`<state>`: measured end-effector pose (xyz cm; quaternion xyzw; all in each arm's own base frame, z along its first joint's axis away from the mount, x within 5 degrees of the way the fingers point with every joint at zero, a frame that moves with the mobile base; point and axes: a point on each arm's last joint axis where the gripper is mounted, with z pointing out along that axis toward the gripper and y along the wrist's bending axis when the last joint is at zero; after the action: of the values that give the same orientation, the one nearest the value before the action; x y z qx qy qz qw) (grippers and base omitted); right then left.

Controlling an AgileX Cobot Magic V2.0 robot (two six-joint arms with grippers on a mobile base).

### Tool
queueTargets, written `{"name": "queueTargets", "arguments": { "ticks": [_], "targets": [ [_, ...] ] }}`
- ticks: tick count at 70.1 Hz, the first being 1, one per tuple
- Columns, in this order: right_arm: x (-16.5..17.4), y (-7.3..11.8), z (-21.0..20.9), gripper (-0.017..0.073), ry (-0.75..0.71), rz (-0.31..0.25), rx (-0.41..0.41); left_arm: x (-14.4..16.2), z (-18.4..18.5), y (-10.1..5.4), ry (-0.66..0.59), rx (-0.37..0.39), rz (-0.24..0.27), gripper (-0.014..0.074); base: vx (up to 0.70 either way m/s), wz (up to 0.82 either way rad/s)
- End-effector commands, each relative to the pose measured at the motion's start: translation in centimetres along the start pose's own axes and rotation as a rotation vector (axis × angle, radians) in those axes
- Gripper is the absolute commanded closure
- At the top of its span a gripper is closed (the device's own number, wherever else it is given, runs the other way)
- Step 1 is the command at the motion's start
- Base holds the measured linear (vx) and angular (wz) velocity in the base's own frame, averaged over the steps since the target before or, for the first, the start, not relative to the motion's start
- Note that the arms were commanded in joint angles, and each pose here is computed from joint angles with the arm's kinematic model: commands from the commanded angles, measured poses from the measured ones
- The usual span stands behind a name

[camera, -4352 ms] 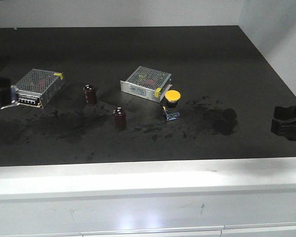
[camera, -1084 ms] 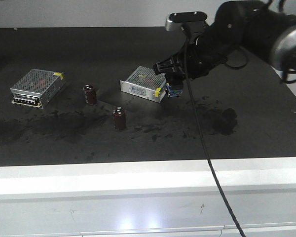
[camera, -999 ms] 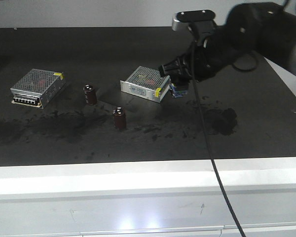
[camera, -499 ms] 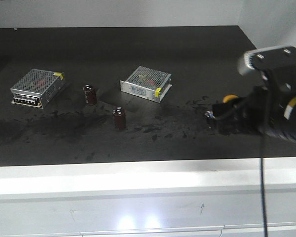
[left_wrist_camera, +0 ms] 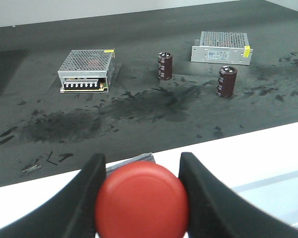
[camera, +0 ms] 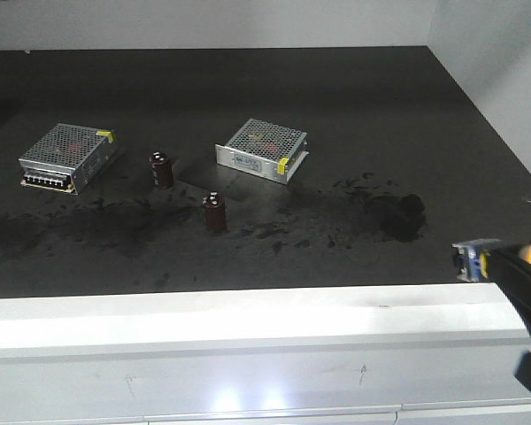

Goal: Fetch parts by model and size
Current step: 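Lift the yellow-capped button and retract the right arm, then drive the base to the bench with the red tray, holding both buttons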

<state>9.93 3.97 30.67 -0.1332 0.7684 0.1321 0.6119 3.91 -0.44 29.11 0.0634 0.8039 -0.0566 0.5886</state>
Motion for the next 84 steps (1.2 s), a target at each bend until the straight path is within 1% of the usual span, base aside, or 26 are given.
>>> {"name": "queueTargets", "arguments": {
  "ticks": [1, 8, 19, 68, 84],
  "targets": [
    [-0.8, -0.1, -1.4, 0.0569, -0.142, -0.018, 0.009, -1.4, -0.3, -0.1, -0.091, 0.008, -0.001, 0.0600, 0.00, 0.00],
    [-0.1, -0.1, -2.3, 0.0569, -0.162, -0.019, 0.008, -1.4, -0.3, -0.1, -0.091, 0.008, -0.001, 0.0600, 0.00, 0.00],
    [-0.3, 0.0, -3.0, 0.0569, -0.208, -0.019, 0.008, -1.4, -0.3, -0.1, -0.091, 0.008, -0.001, 0.0600, 0.00, 0.00],
    [-0.3, 0.0, -3.0, 0.0569, -0.203, -0.019, 0.008, -1.4, -0.3, -0.1, -0.091, 0.008, -0.001, 0.0600, 0.00, 0.00],
    [-0.3, 0.0, -3.0, 0.0569, -0.203, -0.019, 0.008, -1.4, -0.3, -0.1, -0.091, 0.008, -0.001, 0.0600, -0.04, 0.17]
  ]
}}
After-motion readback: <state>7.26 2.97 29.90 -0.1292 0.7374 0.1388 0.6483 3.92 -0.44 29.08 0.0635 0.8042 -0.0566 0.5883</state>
